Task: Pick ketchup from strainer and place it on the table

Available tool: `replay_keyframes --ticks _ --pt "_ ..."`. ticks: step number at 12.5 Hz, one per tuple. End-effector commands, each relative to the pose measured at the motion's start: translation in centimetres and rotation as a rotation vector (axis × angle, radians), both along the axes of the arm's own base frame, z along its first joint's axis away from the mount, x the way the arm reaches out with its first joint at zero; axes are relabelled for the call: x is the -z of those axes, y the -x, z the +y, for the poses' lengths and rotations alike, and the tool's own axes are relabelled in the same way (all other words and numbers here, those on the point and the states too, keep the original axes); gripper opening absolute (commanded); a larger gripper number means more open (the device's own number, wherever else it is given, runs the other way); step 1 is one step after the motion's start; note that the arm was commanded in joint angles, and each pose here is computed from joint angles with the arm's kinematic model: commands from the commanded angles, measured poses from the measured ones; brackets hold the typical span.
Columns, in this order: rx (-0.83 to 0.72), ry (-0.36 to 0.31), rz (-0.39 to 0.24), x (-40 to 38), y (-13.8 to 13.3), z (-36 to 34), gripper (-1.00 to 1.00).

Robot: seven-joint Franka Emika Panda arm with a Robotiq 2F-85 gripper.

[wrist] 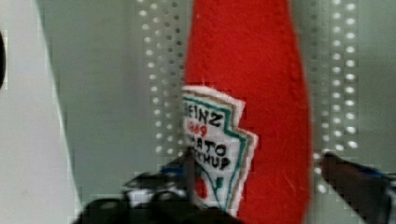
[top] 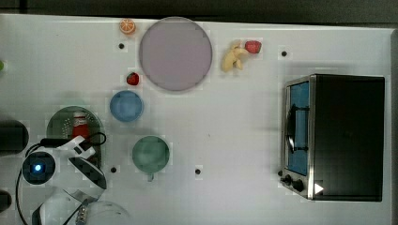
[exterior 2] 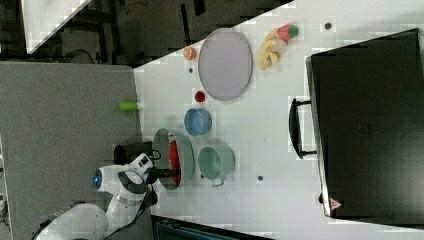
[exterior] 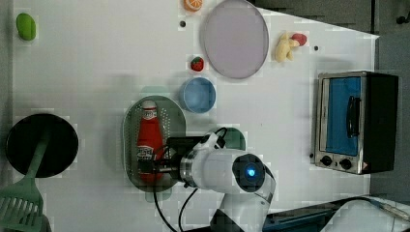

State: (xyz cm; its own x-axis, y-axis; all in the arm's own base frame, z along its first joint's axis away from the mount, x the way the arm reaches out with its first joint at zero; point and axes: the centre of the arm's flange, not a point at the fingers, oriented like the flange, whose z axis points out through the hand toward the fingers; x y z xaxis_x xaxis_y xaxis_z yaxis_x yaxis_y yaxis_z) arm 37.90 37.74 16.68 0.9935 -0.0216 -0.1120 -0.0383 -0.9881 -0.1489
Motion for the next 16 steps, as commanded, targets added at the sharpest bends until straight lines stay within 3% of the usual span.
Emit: replay_keyframes --ticks 1,5,8,12,16 --pt "0.055 -0.011 -0.020 -0.3 -1.3 1.3 0.23" --pt "0.042 -0.019 -0.073 -3.3 -1.4 1.8 0.22" --pt "0.067 0.022 -0.106 -7.7 -1.4 1.4 0.22" --pt "0.197 0.070 -0.033 -14.9 -2.4 0.3 0.22" --pt "0.106 0.082 -0.010 -21.4 -5.5 -2.9 0.22"
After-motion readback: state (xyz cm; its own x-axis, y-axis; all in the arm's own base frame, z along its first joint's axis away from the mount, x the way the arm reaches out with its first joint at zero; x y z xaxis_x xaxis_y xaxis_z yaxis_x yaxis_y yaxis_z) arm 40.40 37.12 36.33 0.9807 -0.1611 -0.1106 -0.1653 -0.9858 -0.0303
